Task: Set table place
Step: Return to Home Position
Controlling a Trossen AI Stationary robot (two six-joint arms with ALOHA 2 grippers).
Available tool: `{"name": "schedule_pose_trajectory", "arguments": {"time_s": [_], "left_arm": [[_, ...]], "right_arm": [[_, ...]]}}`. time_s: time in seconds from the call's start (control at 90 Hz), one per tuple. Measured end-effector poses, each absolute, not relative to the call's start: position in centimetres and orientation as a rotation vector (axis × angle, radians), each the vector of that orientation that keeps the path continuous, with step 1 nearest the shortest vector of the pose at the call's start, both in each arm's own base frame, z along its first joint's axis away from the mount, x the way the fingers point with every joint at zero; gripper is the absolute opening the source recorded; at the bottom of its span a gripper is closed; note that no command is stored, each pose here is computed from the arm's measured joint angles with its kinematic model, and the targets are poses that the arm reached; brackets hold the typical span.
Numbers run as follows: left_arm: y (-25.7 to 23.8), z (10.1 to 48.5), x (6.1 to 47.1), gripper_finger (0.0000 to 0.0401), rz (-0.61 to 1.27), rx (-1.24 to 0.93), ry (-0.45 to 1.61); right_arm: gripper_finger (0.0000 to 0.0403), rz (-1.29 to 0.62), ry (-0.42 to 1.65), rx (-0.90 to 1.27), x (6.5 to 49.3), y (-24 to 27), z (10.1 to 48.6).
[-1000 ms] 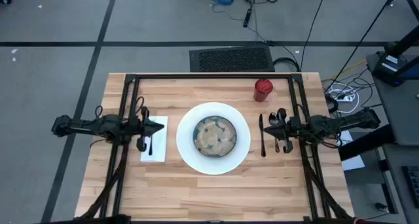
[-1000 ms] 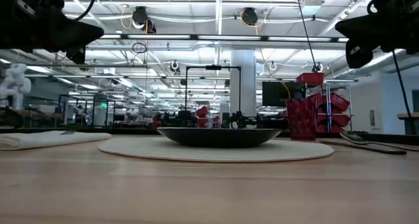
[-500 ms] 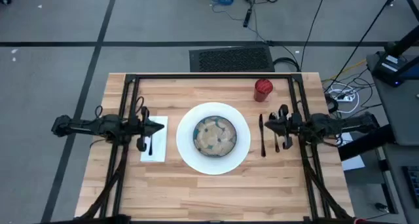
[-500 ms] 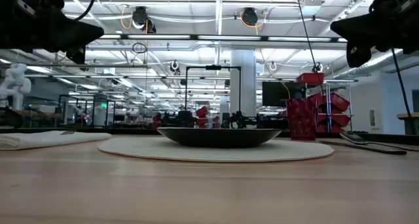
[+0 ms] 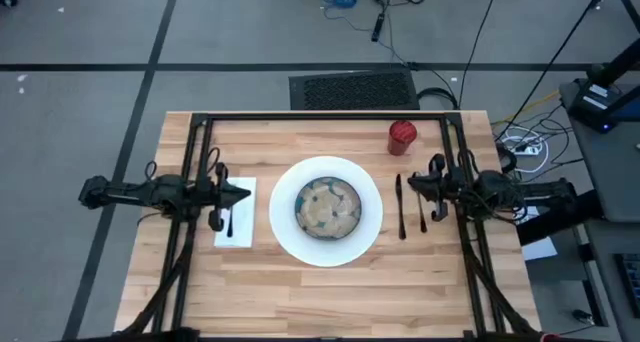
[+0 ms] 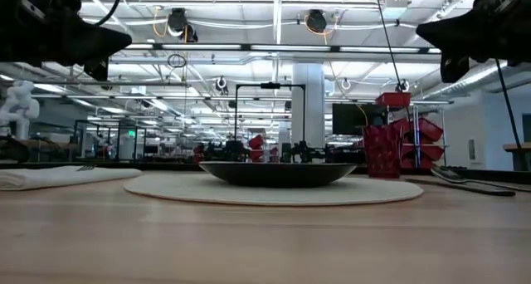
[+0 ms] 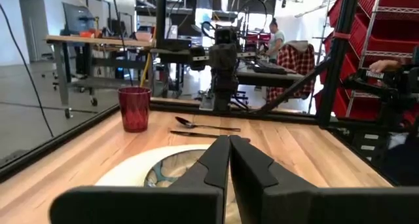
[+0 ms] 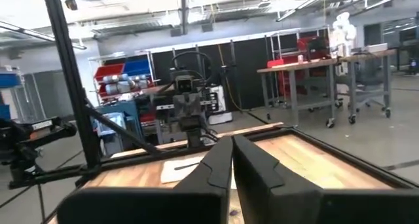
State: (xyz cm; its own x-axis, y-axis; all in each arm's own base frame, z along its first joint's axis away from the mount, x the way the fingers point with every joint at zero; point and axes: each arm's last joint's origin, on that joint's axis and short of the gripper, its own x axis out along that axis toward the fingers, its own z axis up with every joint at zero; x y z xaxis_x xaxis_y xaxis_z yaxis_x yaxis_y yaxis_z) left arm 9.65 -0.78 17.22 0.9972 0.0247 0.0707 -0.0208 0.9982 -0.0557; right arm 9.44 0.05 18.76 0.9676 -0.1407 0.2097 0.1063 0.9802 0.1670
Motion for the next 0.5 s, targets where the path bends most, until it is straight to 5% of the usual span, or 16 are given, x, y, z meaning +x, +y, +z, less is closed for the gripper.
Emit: {"name": "schedule_pose_trajectory", "arguments": {"time_s": [0.5], "left_arm": [[-0.79,17.22,9.65,0.0000,0.020,-0.055,-0.072]], "right_arm": [[0.0000,-0.185,-0.168,0.143,9.53,-0.47,18.19]]}}
